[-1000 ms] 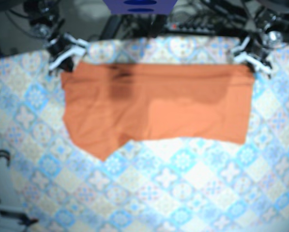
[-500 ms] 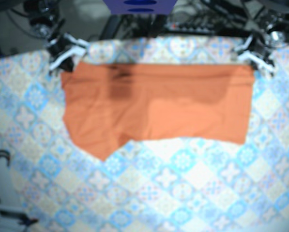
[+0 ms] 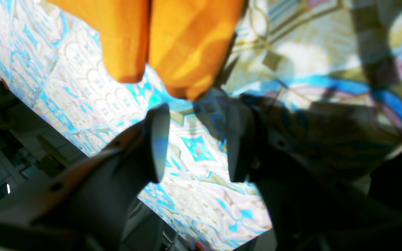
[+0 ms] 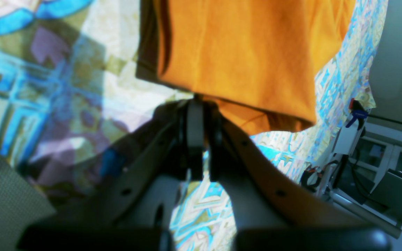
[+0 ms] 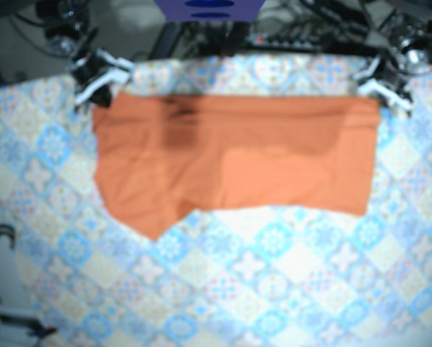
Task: Fold the T-shirt properly
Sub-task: 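Hold the folded edge corners with both grippers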
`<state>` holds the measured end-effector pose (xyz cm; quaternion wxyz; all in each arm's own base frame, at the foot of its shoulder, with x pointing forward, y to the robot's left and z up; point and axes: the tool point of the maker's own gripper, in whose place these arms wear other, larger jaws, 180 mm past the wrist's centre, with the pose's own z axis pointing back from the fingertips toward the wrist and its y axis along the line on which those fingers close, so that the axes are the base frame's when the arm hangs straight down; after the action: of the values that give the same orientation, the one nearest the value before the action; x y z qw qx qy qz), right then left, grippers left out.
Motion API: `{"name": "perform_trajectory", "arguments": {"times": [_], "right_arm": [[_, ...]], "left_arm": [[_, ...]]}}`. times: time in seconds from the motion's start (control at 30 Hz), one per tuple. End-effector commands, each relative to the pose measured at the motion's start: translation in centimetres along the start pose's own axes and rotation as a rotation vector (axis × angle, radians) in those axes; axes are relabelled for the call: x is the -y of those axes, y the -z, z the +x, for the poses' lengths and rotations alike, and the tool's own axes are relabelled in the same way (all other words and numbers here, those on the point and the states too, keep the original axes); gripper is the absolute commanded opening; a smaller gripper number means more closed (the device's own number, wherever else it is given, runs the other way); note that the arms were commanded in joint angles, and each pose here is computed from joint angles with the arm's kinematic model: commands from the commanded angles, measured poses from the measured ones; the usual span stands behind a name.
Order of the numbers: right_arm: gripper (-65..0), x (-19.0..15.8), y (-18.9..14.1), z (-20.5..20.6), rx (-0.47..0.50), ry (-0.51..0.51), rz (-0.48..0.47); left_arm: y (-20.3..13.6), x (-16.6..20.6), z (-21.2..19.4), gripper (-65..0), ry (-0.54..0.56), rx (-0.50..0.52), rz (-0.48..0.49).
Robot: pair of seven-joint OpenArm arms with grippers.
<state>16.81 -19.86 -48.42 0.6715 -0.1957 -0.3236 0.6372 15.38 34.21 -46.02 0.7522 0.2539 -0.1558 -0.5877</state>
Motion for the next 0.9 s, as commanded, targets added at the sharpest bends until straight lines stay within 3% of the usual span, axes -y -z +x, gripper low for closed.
{"name": "perform_trajectory", "arguments": {"times": [0.0,0.33,0.87], "right_arm": [[-64.8,0.1,-0.3,0.0,0.011,-0.007,0.005],[-64.8,-0.5,0.0,1.1,0.016,-0.013,0.008],[-64.8,-0.9,0.2,1.9,0.02,-0.024,0.013]], "left_arm": [[-0.1,-1.1,-0.1,-38.9,0.013,0.004,0.028],[-1.4,-2.2,2.4,-38.9,0.019,0.071,0.065],[-1.3,-2.2,2.7,-38.9,0.018,0.076,0.064]]}}
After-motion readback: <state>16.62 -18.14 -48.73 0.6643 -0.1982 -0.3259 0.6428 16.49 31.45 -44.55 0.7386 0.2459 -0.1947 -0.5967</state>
